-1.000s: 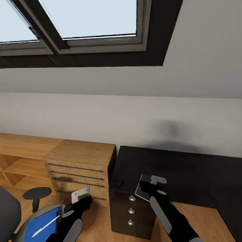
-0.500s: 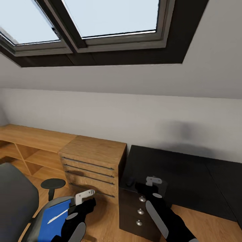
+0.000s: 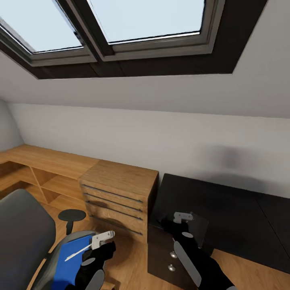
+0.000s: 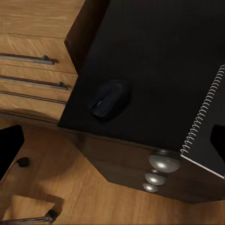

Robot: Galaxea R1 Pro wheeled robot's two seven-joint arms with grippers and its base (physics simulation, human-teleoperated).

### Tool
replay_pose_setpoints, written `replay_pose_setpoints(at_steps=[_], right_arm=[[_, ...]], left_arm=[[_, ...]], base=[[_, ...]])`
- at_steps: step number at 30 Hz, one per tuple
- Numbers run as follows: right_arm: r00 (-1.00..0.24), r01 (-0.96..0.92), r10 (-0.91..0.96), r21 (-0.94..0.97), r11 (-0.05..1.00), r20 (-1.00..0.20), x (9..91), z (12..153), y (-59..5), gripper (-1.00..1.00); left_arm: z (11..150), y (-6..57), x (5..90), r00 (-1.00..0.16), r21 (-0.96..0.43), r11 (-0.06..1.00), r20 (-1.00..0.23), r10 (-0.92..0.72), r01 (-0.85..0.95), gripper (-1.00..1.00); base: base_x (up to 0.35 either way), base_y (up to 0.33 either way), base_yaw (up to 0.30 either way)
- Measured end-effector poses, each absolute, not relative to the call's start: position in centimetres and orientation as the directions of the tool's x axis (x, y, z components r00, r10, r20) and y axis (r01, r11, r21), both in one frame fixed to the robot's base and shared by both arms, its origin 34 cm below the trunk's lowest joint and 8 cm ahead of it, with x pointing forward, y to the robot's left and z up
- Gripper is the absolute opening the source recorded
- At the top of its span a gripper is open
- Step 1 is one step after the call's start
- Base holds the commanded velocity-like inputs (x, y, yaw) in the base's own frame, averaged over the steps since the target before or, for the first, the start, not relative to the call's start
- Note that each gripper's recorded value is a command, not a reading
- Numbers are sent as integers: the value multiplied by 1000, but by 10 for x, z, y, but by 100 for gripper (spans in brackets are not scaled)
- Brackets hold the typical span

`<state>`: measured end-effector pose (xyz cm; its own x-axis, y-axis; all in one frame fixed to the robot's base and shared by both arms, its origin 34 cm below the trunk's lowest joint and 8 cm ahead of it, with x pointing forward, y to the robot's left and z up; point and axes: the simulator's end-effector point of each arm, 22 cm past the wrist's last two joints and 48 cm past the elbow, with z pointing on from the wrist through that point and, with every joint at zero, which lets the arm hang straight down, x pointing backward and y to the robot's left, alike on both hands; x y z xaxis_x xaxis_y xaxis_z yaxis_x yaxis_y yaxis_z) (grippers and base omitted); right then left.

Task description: In the bedroom, organize the workspace by keeping the computer under the desk, ensuring the monitor is on the desk, placing the keyboard on the desk next to the monitor, placing the mouse on the desk next to the keyboard, moving the folder from the swivel chair onto the desk next to the mouse, stacking the notebook on top of the folder with the pen on top of the notebook, and positioning the swivel chair next to the desk.

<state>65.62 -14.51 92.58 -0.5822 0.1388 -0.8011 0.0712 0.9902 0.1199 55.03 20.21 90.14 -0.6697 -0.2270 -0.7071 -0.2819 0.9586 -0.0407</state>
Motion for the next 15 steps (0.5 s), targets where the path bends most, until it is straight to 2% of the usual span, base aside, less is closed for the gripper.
replay_pose_setpoints(at_steps=[8,11,15], right_arm=[[-581,64,134,119,991,-803,656,926,-144,100],[-581,60,132,119,991,-803,656,926,-143,100],[-579,63,136,121,991,-804,657,927,-144,100]], left_arm=[[900,190,547,-677,-32,968,-709,-199,-251,100],[900,190,547,-674,-35,967,-711,-202,-253,100],[900,190,548,-673,-36,967,-711,-204,-254,100]], base=[[233,-173,1],[244,-37,0],[68,-7,0]])
